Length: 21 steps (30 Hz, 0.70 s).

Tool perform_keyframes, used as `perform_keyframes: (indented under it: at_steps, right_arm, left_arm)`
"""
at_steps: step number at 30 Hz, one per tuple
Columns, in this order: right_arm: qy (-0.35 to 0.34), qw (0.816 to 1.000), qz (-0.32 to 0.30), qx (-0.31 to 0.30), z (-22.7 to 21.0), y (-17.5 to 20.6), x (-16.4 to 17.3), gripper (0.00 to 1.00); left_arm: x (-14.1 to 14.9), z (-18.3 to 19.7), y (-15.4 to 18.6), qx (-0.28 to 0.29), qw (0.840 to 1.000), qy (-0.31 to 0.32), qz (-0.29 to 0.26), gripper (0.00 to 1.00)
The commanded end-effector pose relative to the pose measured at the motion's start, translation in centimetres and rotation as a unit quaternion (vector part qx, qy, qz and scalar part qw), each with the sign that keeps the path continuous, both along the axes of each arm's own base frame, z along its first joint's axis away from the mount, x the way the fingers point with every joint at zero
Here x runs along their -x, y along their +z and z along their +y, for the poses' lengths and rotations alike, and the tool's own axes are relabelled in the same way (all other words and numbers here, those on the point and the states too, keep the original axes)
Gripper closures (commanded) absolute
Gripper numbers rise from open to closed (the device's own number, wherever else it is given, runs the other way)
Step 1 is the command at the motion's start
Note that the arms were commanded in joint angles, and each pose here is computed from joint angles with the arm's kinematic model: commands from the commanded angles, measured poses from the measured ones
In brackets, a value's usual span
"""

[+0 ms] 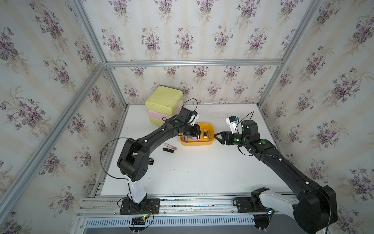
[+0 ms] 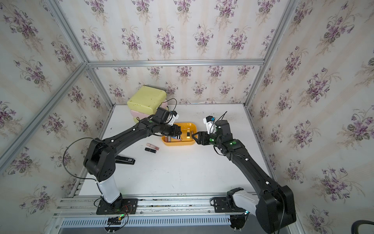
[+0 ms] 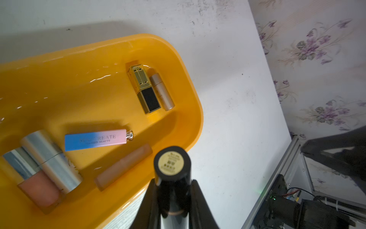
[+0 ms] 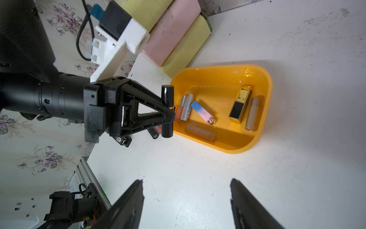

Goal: Put the lipstick into the storage box
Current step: Place the lipstick in the storage box.

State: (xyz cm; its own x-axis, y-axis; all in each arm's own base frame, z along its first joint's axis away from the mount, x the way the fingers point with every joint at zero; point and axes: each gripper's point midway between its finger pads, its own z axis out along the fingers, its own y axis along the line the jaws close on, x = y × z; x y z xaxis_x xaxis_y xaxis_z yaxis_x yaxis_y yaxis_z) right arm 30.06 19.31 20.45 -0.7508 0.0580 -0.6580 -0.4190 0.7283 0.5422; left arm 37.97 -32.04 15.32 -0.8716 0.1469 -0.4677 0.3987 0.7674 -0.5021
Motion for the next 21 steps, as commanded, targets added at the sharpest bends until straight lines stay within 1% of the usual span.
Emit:
perform_keyframes:
  at_steps: [1, 9, 21]
  right_arm:
    - [0.011, 1.0, 0.001, 0.005, 0.2, -0.4, 0.3, 0.28]
    - [0.023, 1.0, 0.003, 0.004, 0.5, -0.8, 0.8, 0.28]
    - [0.036, 0.999, 0.002, 0.005, 1.1, -1.1, 1.2, 0.28]
  left_arm:
    - [-0.8, 0.2, -1.5, -0.036, 0.999, -0.009, 0.004, 0.88]
    - [-3.8, -1.6, -4.3, -0.041, 0.999, -0.013, 0.03, 0.88]
    - [-5.6, -2.5, -8.8, -0.047, 0.996, -0.001, 0.07, 0.88]
